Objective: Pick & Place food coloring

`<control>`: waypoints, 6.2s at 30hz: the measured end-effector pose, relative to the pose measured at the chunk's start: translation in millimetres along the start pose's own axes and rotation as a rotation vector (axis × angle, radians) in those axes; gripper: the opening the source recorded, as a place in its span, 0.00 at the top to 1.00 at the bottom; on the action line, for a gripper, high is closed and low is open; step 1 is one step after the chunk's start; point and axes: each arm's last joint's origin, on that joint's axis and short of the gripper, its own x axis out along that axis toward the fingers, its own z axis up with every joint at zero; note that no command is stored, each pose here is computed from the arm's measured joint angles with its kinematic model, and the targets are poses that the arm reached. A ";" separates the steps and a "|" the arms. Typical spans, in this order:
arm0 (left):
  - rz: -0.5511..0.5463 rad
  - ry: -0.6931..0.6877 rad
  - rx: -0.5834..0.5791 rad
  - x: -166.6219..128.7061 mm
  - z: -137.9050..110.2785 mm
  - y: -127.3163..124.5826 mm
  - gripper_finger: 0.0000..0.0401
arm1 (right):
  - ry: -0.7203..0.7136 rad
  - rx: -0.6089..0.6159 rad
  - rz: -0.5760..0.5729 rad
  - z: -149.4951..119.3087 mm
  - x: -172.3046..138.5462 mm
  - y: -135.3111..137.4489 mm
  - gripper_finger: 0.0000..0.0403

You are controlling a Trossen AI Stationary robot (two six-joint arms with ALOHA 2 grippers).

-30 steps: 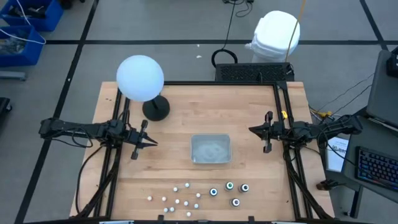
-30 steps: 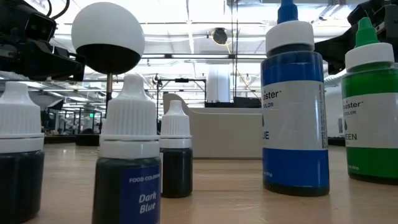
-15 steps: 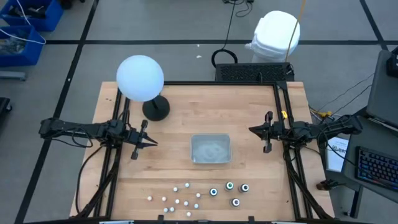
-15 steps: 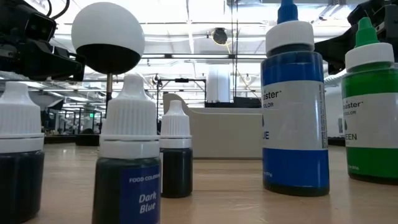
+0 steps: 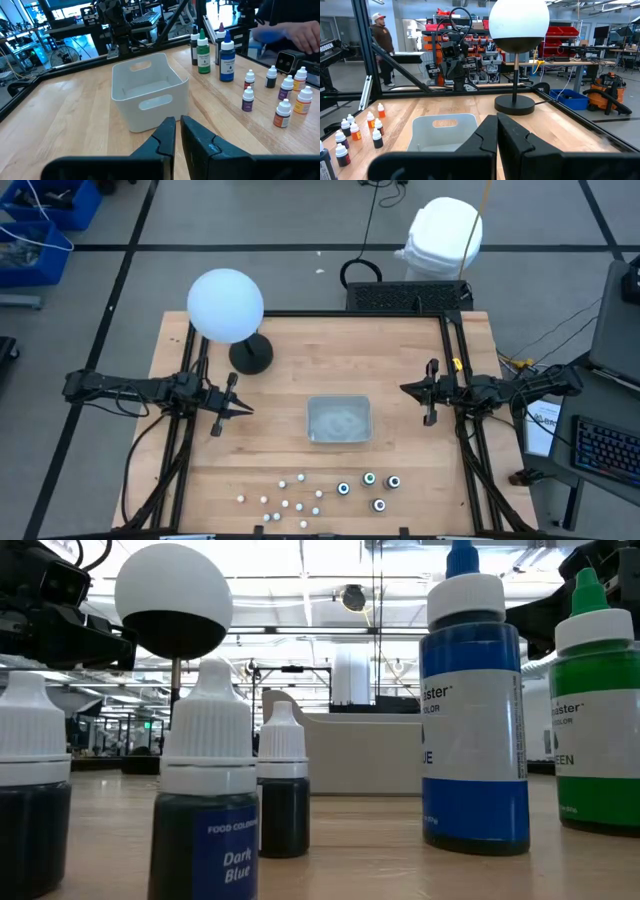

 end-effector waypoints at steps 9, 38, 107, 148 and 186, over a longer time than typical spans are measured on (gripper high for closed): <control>0.000 0.000 0.000 0.0 0.0 0.0 0.91 | 0.000 0.000 0.000 0.0 0.0 0.0 1.00; 0.000 0.000 0.003 0.0 0.0 0.0 0.91 | 0.000 0.000 0.000 0.0 0.0 0.0 1.00; 0.015 -0.236 -0.260 -1.5 24.4 -6.5 0.91 | 0.486 -0.341 -0.044 93.4 -7.7 161.7 1.00; 0.114 -0.182 -0.203 -0.7 19.6 -4.5 0.91 | 0.393 -0.090 0.356 -24.1 4.5 191.0 0.43; 0.118 -0.179 -0.158 -0.7 19.6 -4.6 0.91 | 0.492 0.002 0.288 -47.9 10.9 191.0 0.58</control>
